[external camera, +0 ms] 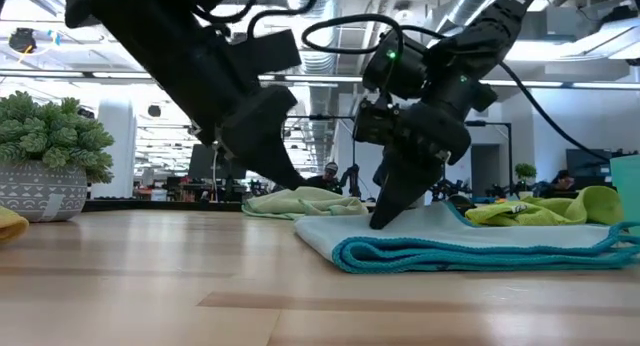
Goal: Fold microfiber towels
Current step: Fold the blue microfiber cloth
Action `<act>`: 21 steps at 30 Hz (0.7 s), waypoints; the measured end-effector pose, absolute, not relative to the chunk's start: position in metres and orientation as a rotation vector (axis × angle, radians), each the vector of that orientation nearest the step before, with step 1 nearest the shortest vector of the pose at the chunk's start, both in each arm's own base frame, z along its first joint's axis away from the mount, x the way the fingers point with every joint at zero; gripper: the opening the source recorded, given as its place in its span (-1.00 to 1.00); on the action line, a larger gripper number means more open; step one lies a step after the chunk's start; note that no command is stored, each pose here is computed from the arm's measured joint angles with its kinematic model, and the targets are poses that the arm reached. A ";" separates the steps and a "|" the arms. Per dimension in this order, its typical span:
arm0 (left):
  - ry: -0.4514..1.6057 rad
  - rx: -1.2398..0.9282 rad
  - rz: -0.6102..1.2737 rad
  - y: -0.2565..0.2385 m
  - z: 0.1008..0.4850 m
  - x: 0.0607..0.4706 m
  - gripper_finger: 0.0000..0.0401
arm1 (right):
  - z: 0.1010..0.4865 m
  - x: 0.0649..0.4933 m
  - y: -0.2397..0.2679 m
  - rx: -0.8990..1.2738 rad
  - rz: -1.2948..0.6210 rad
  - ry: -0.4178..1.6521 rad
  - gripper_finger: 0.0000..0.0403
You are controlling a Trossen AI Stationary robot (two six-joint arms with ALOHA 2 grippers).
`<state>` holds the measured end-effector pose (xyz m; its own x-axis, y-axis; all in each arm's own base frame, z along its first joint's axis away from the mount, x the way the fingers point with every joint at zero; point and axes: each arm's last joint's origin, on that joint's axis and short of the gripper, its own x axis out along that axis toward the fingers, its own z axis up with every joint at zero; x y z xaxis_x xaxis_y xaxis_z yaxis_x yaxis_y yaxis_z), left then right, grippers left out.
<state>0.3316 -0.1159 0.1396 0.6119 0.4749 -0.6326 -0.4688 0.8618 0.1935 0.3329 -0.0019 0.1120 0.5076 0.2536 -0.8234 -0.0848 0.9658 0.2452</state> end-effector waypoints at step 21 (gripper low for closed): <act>0.624 0.135 0.224 -0.195 0.137 0.314 -0.37 | 0.164 0.309 0.073 -0.087 0.030 0.916 -0.97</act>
<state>0.3136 -0.1952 0.1373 0.7887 0.2473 -0.5629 -0.1664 0.9672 0.1918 0.3093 0.0725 0.1644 0.6092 -0.0109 -0.7929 -0.0631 0.9961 -0.0621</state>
